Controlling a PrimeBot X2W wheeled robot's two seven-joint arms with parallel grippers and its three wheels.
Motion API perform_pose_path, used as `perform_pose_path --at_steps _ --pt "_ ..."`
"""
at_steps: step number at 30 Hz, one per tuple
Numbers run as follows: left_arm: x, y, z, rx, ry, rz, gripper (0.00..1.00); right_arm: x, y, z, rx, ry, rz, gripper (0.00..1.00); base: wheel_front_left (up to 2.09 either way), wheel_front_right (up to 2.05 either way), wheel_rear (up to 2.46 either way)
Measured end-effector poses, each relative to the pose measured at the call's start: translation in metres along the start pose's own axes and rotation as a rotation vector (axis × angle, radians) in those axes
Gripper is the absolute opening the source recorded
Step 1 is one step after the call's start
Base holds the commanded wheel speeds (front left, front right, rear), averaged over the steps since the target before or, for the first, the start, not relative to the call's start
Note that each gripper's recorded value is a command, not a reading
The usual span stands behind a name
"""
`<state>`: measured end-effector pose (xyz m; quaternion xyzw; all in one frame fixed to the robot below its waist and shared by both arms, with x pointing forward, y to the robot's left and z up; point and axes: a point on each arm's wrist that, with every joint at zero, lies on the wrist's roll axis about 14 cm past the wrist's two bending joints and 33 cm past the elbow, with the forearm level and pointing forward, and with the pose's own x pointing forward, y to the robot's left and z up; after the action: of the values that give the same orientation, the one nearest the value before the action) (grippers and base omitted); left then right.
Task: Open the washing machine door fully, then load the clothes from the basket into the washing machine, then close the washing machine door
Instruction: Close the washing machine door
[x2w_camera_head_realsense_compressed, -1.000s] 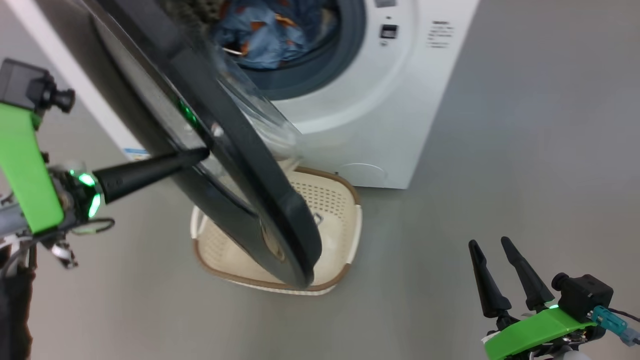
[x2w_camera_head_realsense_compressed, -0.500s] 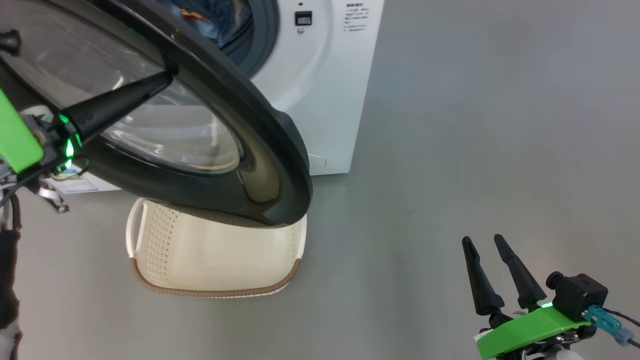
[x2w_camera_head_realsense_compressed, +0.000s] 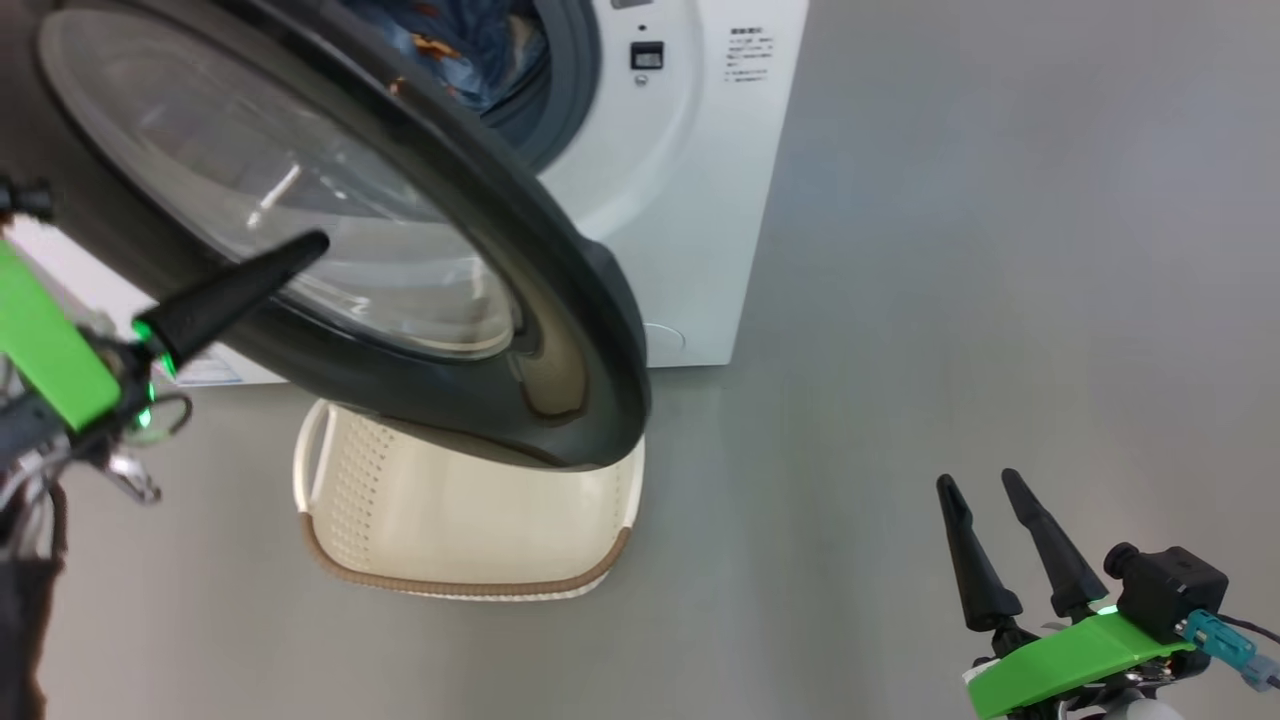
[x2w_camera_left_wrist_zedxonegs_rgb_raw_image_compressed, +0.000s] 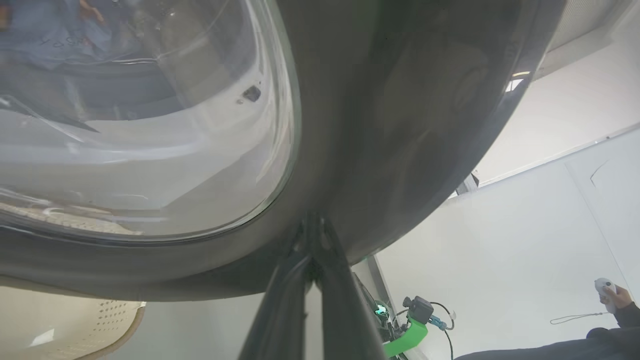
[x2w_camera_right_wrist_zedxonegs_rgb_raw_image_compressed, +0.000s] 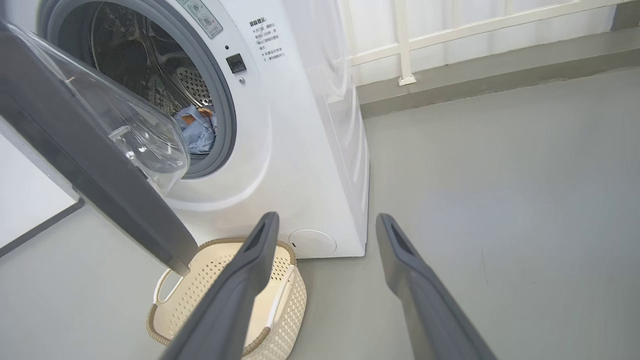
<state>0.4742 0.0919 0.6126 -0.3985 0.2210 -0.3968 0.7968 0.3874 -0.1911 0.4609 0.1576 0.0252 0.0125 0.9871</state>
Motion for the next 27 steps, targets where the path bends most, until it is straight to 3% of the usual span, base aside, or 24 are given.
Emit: perform_pose_path --at_steps 1,3,5,6,7,9,21,27 --pt "-0.004 0.003 -0.002 -0.008 -0.01 0.01 0.0 0.001 0.001 0.0 -0.004 0.0 0.006 1.0 0.0 0.0 0.0" --pt "-0.014 0.007 -0.006 -0.009 -0.03 0.035 0.32 0.002 0.004 0.002 -0.006 -0.002 0.017 1.0 0.0 0.0 0.0" --pt "-0.023 0.01 -0.01 -0.011 -0.055 0.053 0.49 0.002 0.006 0.003 -0.007 -0.006 0.027 1.0 0.0 0.0 0.0" --pt "-0.027 0.011 -0.012 -0.013 -0.069 0.059 0.74 0.002 0.007 0.004 -0.008 -0.007 0.031 1.0 0.0 0.0 0.0" --pt "-0.031 0.011 -0.016 -0.018 -0.08 0.064 0.87 0.001 0.008 0.004 -0.01 -0.008 0.033 1.0 0.0 0.0 0.0" --pt "-0.038 0.014 -0.024 -0.028 -0.103 0.081 1.0 -0.003 0.007 0.002 -0.016 0.0 0.035 1.0 0.0 0.0 0.0" --pt "-0.08 0.034 -0.048 -0.088 -0.316 0.178 1.0 -0.02 -0.009 0.002 -0.028 0.011 0.002 1.0 0.0 0.0 0.0" --pt "-0.09 0.055 -0.072 -0.046 -0.357 0.284 1.0 -0.027 -0.017 0.0 -0.029 0.019 -0.025 1.0 0.0 0.0 0.0"
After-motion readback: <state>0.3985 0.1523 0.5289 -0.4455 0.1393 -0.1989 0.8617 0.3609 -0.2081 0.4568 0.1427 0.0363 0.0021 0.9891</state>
